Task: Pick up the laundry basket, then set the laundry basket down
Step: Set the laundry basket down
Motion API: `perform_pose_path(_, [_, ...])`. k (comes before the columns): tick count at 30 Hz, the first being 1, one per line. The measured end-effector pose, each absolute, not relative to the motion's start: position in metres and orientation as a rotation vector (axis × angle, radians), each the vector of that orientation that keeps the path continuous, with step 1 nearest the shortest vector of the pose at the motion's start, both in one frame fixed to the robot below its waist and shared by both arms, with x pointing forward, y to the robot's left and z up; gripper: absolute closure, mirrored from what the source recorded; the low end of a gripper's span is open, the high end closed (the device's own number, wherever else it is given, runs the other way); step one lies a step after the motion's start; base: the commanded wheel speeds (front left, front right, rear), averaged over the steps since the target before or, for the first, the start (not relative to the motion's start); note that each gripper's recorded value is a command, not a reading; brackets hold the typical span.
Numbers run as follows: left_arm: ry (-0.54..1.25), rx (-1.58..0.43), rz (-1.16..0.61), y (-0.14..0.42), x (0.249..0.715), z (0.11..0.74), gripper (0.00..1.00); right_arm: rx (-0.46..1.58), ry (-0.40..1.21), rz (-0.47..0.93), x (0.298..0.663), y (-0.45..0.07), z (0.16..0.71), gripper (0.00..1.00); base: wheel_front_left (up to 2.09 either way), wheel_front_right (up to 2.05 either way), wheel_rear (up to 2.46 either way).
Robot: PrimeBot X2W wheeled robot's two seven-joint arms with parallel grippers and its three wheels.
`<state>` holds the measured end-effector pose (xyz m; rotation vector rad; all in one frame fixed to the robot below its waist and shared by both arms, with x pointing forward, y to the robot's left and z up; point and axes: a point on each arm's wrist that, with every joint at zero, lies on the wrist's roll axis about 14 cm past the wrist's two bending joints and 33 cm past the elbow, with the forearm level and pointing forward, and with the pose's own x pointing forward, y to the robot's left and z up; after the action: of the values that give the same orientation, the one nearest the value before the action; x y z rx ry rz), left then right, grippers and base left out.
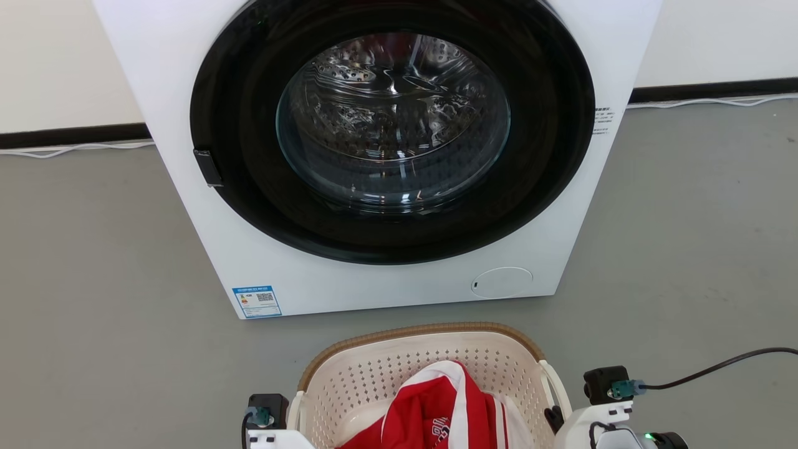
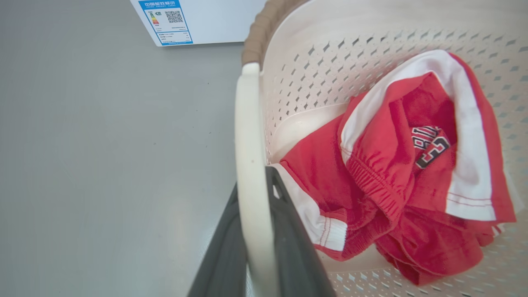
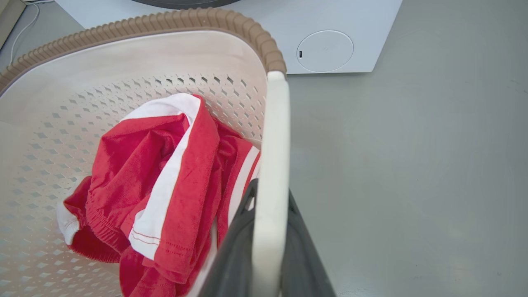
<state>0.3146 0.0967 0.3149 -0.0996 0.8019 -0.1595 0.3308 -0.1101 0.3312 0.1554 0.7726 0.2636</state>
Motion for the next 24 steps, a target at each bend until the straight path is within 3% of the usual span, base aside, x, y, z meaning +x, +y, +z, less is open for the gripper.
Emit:
perform_pose_path(9, [0.804,-0.103,-0.160,0.096,0.320,0.312,1.00,0.152,0.764,0.268,0.335,-0.110,0.327,1.00,0.00,0.00,0.00])
perform_pose_path(24, [0.783,-0.108,-0.147,0.093,0.358,0.304,1.00,0.159,0.723,0.294,0.378,-0.109,0.319,1.00,0.00,0.00,0.00])
